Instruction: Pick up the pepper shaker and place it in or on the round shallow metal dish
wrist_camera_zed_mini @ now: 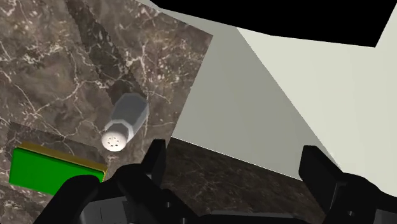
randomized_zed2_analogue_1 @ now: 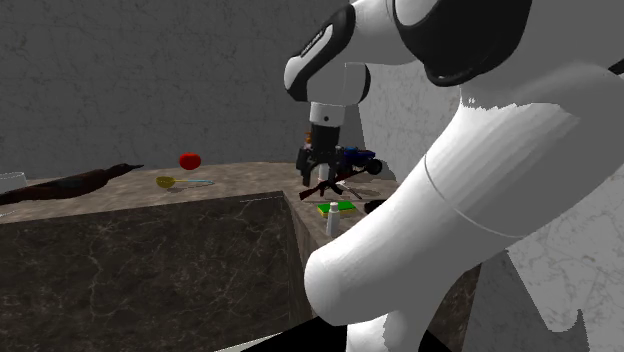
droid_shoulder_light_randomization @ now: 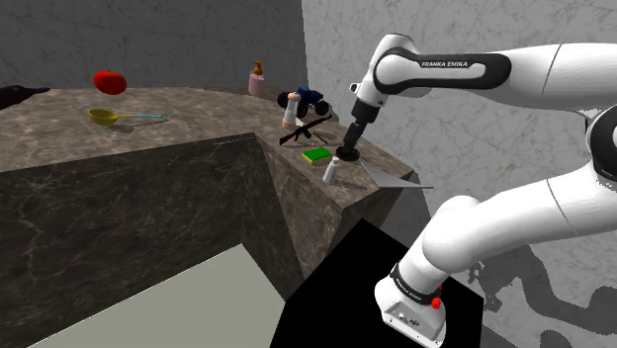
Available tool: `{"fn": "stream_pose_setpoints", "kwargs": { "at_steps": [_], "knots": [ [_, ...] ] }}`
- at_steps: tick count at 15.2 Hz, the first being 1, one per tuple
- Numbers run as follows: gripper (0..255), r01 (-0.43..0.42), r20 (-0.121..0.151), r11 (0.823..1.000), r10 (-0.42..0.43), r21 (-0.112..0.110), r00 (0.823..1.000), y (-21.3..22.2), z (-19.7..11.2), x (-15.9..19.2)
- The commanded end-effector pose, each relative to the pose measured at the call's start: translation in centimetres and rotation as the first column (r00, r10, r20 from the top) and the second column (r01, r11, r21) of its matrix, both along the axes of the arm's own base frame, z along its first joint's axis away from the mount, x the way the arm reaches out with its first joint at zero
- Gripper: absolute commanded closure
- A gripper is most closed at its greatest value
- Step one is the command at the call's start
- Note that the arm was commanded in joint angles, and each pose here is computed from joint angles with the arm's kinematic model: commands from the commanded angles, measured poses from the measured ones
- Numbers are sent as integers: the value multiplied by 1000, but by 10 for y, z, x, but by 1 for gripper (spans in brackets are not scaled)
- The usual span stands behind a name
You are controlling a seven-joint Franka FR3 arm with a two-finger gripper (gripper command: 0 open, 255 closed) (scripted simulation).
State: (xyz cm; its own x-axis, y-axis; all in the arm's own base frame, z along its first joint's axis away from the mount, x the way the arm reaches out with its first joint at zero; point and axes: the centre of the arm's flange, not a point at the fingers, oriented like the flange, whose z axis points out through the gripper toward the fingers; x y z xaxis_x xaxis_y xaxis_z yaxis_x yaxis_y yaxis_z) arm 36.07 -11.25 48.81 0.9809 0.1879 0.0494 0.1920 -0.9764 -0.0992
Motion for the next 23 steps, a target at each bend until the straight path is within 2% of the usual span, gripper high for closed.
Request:
{"fn": "stream_pose_setpoints", "kwargs": {
  "at_steps": [1, 10, 18, 23],
  "knots": [
    [0, -8, 10, 1000, 8, -5, 1000, -20, -13, 9],
    [0, -40, 46, 999, 41, -23, 998, -99, -82, 56],
    [0, -41, 46, 999, 42, -24, 998, -98, -123, 60],
    [0, -41, 46, 999, 42, -24, 998, -98, -123, 60]
  ]
}}
